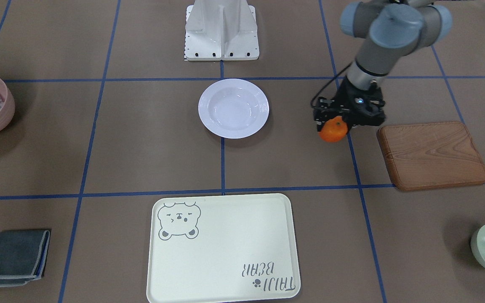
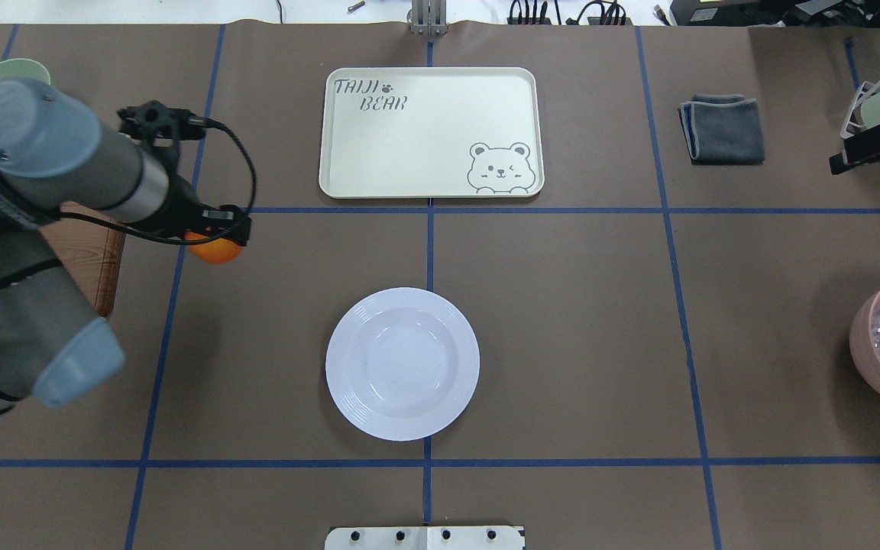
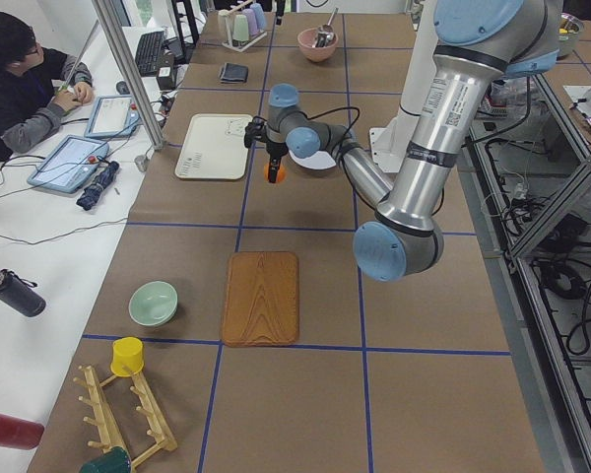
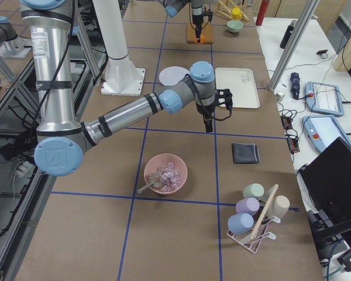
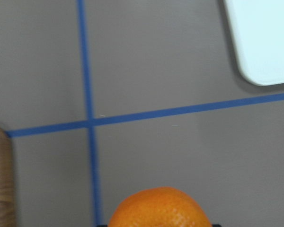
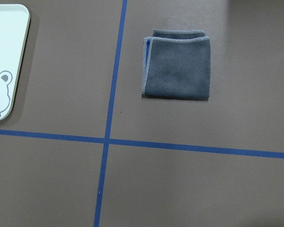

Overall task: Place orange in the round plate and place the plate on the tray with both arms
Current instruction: 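Carry the orange with the left gripper over the white plate and lower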

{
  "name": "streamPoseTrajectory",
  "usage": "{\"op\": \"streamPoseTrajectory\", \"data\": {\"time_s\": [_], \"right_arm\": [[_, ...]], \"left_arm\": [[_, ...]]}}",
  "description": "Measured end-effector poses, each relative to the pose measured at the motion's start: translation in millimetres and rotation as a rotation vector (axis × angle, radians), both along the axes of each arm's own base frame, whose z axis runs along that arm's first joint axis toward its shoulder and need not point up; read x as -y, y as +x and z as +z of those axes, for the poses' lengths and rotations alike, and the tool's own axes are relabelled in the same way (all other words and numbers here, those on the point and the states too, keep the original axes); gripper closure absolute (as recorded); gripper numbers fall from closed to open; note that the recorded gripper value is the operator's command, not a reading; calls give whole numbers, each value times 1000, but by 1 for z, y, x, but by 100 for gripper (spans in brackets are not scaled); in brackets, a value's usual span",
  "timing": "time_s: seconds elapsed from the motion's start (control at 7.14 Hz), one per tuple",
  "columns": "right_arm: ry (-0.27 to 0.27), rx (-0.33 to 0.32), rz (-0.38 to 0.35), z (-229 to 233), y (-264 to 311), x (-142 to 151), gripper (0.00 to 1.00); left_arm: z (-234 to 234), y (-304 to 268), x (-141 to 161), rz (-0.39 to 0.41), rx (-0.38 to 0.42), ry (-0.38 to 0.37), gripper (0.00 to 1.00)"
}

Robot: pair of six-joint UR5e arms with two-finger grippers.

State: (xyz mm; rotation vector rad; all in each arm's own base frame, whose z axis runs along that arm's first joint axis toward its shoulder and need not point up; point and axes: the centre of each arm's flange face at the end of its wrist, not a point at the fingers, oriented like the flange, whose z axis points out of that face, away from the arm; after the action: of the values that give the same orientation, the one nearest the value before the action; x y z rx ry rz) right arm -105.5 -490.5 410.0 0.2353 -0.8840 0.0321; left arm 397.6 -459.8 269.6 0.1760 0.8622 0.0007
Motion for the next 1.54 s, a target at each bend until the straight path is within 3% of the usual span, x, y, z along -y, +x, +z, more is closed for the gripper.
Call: {"op": "streamPoseTrajectory", "data": {"time_s": [0.28,0.56,0.7,0.98,1.54], "right_arm": [[-27,-10,41,-10,-37,-1,0],[-26,-17,48,-17,-57,-1,0],[-25,-18,47,-18,-61,-1,0],[-24,-17,44,-19,-63,-2,0],[-22,-17,41,-20,-65,-2,0]], "left_arm": [[-68,85,-49,-33,-3,-62,100],[-100,147,-86,-57,-1,-81,100],[-103,172,-97,-63,14,-89,80],[-102,206,-107,-64,49,-93,2],[-93,227,-125,-60,78,-67,1]]}}
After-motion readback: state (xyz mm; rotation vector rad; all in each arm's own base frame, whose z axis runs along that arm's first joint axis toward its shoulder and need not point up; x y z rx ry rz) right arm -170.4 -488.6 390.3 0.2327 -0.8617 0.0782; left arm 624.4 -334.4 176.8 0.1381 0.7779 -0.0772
